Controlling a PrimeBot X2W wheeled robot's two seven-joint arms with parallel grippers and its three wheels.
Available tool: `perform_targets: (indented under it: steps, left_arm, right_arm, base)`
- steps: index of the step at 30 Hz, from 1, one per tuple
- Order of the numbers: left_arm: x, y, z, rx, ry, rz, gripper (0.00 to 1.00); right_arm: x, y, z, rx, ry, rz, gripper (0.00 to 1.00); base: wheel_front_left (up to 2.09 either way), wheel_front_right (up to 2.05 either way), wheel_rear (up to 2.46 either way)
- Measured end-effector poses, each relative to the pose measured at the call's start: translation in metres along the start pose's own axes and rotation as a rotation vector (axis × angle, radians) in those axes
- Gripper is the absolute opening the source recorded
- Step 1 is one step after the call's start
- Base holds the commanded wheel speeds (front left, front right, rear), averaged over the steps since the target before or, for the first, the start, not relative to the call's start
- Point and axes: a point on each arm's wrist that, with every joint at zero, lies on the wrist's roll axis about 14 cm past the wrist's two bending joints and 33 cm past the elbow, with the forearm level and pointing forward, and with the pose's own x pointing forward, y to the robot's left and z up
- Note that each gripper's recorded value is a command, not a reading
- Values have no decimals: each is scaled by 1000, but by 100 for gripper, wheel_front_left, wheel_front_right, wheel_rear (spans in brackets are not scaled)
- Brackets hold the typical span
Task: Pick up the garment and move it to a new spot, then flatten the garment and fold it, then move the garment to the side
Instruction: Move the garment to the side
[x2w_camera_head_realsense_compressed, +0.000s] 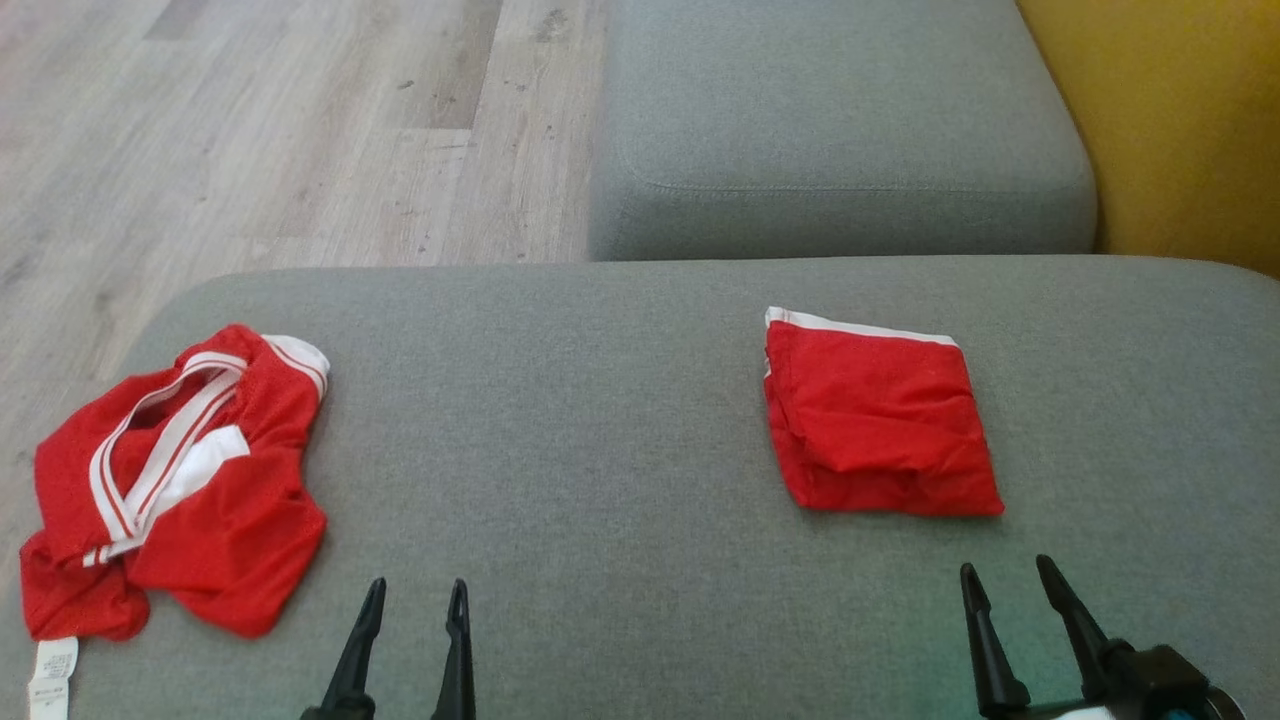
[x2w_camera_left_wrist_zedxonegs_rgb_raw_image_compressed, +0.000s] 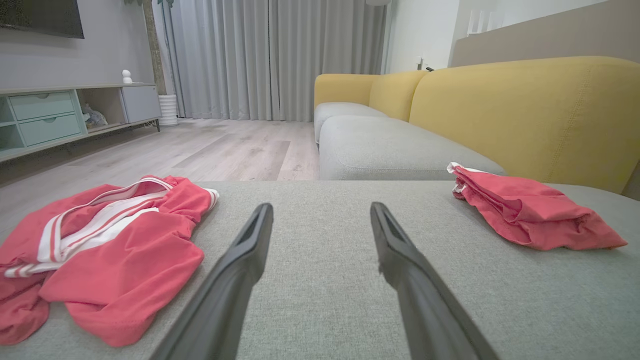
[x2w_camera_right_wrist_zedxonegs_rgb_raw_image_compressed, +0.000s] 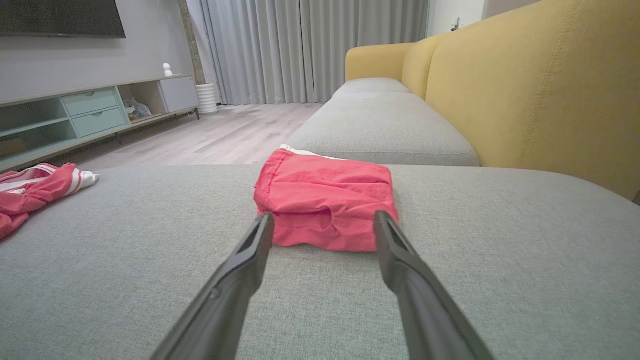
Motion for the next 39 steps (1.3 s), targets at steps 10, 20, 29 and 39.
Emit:
perform_targets:
  steps: [10, 20, 29, 39]
  left_arm:
    - [7, -3, -1, -4, 13, -8, 100]
    - [27, -11, 2, -25, 13, -39, 100]
    - [40, -13, 9, -40, -3, -43, 100]
    - [57, -3, 9, -45, 0, -7, 100]
  right_arm:
    - [7, -11, -14, 48, 48, -35, 100]
    - [73, -49, -23, 100, 140, -97, 100]
    - [129, -78, -35, 83, 282, -104, 100]
    - [156, -66, -80, 105, 501, -64, 87]
  base:
    - [0, 0, 0]
    - [0, 0, 0]
    - [0, 0, 0]
    - [0, 0, 0]
